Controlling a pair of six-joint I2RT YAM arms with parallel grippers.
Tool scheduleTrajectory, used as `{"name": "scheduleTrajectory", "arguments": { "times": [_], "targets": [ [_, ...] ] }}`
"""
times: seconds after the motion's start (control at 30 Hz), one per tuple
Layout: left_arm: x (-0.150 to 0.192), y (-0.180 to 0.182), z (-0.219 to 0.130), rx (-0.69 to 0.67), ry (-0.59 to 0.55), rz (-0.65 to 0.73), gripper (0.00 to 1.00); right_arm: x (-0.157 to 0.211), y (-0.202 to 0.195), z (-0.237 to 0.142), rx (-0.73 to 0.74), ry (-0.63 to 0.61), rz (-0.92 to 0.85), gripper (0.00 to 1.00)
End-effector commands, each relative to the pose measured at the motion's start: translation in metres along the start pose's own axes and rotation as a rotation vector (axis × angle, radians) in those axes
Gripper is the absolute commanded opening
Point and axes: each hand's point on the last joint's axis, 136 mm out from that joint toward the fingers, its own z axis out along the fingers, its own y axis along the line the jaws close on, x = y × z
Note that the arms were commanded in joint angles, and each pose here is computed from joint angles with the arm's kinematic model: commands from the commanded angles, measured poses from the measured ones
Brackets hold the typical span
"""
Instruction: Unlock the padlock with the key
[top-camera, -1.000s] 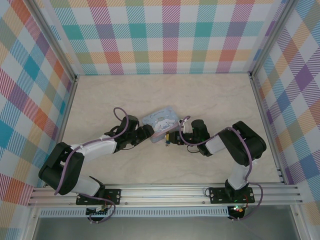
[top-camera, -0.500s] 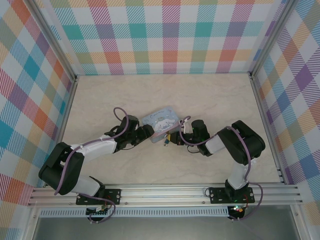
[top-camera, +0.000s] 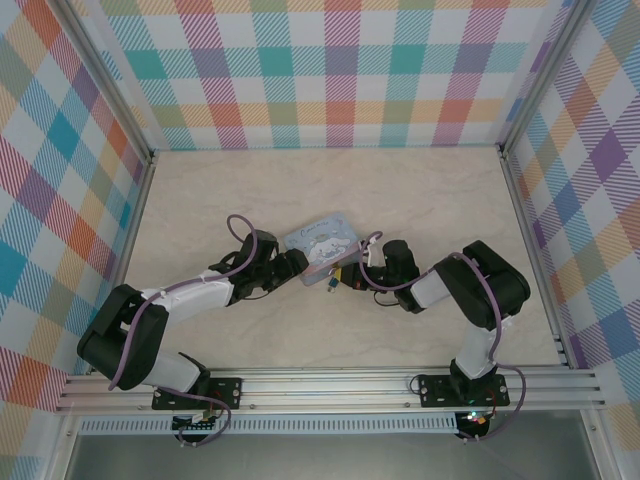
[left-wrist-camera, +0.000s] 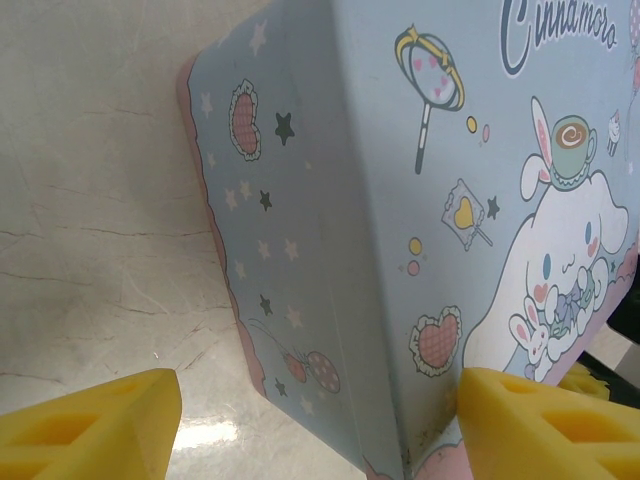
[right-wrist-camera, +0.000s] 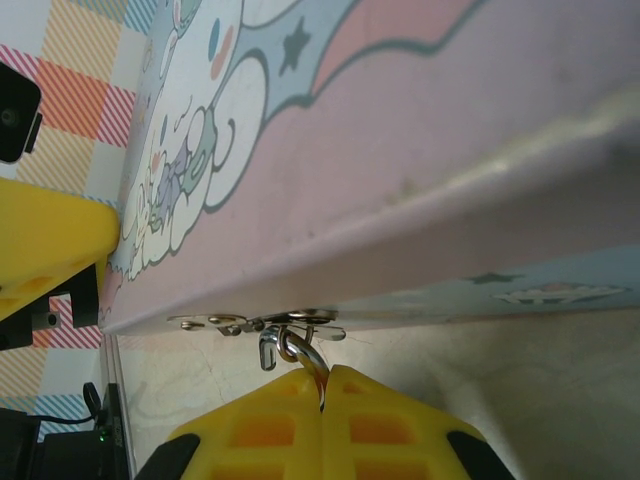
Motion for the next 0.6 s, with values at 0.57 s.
{"name": "scheduleTrajectory", "arguments": {
  "times": [0.57],
  "targets": [
    [0.029,0.046,0.002,-0.166,0.084,-0.006,0.73,-0.019,-0.013,-0.013,0.023,-0.172,0.106,0.04]
  ]
}}
